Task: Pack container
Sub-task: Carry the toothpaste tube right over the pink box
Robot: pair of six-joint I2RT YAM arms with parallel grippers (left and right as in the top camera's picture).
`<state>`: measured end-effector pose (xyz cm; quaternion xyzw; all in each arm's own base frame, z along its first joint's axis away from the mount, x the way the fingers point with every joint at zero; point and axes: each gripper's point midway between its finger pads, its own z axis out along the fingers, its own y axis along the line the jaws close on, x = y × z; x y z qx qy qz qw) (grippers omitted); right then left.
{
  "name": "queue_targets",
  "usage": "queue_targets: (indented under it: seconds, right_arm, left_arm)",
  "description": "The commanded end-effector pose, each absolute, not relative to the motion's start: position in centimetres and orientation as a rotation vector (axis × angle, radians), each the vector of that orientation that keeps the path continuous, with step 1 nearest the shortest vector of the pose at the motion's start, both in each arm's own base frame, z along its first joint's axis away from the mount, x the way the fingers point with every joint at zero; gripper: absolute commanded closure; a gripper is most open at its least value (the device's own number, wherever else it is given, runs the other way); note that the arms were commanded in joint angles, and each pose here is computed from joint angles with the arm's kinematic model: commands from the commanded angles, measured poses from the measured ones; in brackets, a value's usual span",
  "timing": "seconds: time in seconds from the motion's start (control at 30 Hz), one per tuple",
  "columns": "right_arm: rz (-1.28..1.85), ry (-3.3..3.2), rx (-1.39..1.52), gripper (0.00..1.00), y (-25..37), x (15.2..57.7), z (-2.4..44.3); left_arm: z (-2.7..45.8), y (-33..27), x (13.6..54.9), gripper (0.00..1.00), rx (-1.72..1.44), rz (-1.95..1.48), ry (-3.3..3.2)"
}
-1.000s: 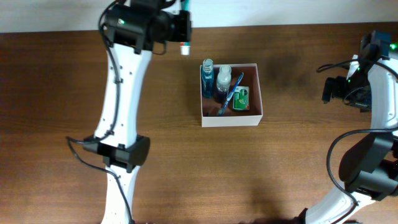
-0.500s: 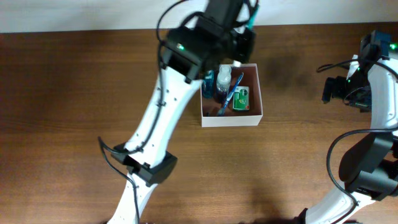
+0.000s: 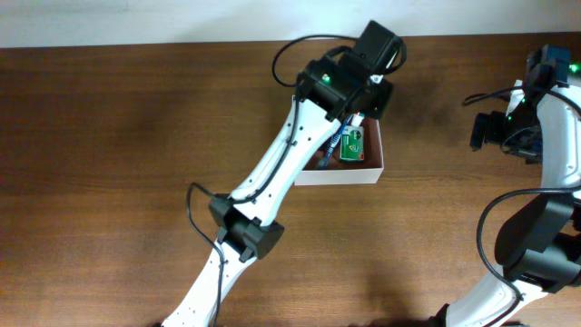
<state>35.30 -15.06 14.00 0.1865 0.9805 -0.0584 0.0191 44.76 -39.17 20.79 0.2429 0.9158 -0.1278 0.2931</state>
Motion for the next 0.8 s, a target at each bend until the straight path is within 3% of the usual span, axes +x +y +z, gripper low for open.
queue_targets:
  seconds: [0.0,0.47,0.77]
  right_arm:
    - [-0.214,3.004,0.565,0.01,-15.4,35.3,15.5]
    - [-0.214,3.004,0.565,0.01,-15.4,35.3,15.5]
    - [-0.214,3.004,0.565,0.01,-15.4,35.3,15.5]
  left_arm:
    - [18.9,-39.2,45.2,0.79,0.655,-0.303,2.46]
    - [13.8,-39.1,45.3,0.74,0.683,-0.247,2.555]
    - [13.0,-38.9,45.0,0.74,0.69,-0.231,2.579]
